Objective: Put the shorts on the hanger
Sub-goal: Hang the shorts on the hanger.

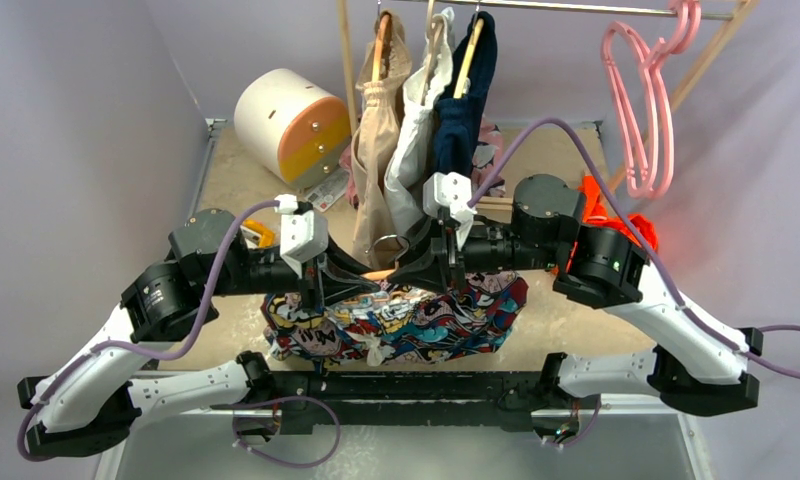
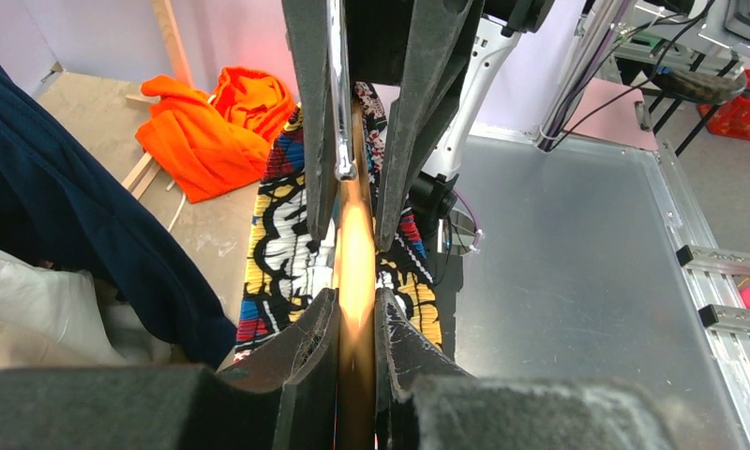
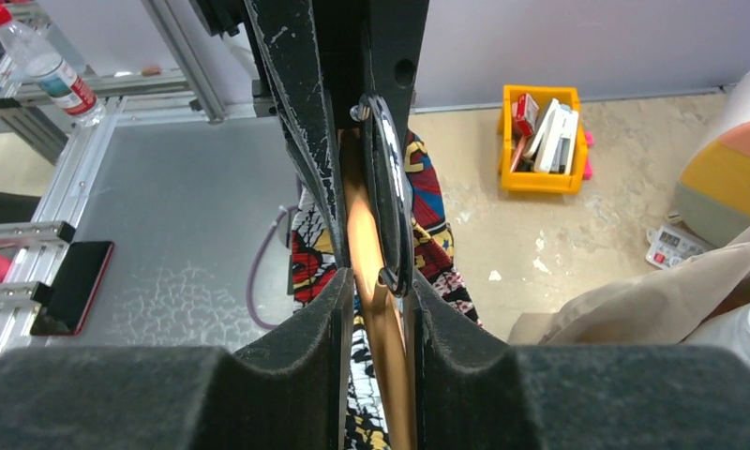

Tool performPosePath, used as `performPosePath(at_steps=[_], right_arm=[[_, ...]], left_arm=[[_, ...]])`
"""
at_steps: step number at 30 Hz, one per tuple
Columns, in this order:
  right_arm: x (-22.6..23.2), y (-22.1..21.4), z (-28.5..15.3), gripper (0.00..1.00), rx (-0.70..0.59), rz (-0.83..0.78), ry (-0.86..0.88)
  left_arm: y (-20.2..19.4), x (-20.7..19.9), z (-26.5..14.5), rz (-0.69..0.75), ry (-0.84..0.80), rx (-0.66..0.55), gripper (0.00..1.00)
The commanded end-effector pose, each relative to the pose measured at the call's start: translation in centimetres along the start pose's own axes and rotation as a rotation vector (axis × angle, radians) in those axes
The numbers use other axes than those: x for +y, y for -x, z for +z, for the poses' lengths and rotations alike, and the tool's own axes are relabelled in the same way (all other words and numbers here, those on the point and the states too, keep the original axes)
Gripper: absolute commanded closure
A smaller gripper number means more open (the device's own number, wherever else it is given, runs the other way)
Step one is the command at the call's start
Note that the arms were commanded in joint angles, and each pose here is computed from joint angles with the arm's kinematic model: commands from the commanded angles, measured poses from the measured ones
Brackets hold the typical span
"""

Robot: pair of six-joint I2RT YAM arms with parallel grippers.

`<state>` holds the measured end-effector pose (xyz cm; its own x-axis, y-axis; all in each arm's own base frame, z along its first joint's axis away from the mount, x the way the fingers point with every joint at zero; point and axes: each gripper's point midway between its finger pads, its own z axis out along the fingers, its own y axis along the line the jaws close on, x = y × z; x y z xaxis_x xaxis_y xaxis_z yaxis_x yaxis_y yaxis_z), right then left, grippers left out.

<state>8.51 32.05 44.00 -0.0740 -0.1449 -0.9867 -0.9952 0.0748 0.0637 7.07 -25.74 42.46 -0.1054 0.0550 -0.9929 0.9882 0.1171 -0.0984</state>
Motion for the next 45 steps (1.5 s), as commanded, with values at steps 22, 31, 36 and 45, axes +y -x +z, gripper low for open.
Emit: performPosePath(at_steps=[22,31,36,45], right_arm=[[-1.8,3.3,-2.9,1.00,-0.194,-0.010,-0.173],[-4.7,3.4,-3.5,1.00,-0.234,0.017,-0.345],[-5.3,4.0,-3.2,1.00,-0.250,0.017,-0.363],[-5.6,4.3,-2.4,1.00,-0.260,0.021,-0.366]], left_arm=[[7.4,3.4,-6.7,-0.002,0.372,-0.291,0.42],[6.2,4.5,-10.7,-0.293,0.538,-0.405,0.33],[3.2,6.6,-9.5,-0.376,0.644,-0.298,0.30],[-0.5,9.0,-6.3,-0.396,0.724,-0.120,0.29]])
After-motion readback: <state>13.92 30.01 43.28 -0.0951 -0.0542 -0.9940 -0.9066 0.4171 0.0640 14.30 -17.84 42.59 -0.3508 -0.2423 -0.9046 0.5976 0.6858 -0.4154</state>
